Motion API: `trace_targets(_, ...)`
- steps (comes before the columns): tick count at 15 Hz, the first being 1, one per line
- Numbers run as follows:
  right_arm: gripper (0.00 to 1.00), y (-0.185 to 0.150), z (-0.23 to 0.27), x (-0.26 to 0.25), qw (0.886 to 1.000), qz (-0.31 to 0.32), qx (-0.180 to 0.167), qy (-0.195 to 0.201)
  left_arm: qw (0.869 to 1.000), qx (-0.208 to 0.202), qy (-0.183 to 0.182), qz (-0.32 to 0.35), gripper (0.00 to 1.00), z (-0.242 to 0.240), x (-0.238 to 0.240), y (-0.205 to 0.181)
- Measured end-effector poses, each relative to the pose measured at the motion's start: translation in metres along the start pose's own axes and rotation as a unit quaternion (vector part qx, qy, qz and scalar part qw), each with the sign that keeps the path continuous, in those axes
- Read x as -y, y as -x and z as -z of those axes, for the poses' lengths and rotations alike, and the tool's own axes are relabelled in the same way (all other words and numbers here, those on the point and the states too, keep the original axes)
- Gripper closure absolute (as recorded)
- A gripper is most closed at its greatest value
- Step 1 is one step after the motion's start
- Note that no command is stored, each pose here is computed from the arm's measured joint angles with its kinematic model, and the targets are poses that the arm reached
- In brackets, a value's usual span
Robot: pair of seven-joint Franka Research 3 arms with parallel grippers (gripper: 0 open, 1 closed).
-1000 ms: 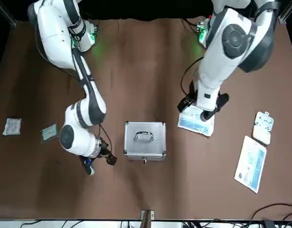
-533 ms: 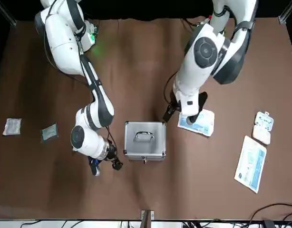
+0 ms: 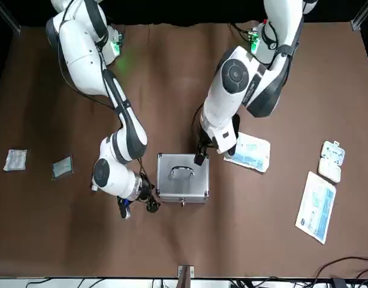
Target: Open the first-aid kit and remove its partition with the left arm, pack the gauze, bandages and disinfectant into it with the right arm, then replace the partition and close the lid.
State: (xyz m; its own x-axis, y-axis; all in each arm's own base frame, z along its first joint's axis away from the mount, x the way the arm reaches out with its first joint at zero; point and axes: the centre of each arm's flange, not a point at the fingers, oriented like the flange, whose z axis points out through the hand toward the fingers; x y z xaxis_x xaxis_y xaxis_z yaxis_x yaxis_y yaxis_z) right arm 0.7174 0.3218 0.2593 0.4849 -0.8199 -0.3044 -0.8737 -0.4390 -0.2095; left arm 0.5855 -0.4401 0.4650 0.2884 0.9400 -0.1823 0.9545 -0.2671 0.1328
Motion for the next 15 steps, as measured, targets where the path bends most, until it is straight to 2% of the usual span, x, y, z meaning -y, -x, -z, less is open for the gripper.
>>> trace_targets(4, 0.21, 0.001, -0.010, -0.005, 1.000, -0.003, 0.008, 0.017, 0.997, -0.011, 0.043, 0.058, 0.01, -0.015, -0.010, 0.013)
trace_targets(10, 0.25, 0.000, -0.011, -0.007, 1.000, -0.005, 0.012, 0.027, 0.997, -0.012, 0.040, 0.063, 0.00, -0.050, -0.010, 0.019)
trace_targets(15, 0.28, -0.001, -0.011, -0.007, 0.999, -0.015, 0.021, 0.024, 0.997, 0.000, 0.060, 0.056, 0.00, -0.066, -0.012, 0.030)
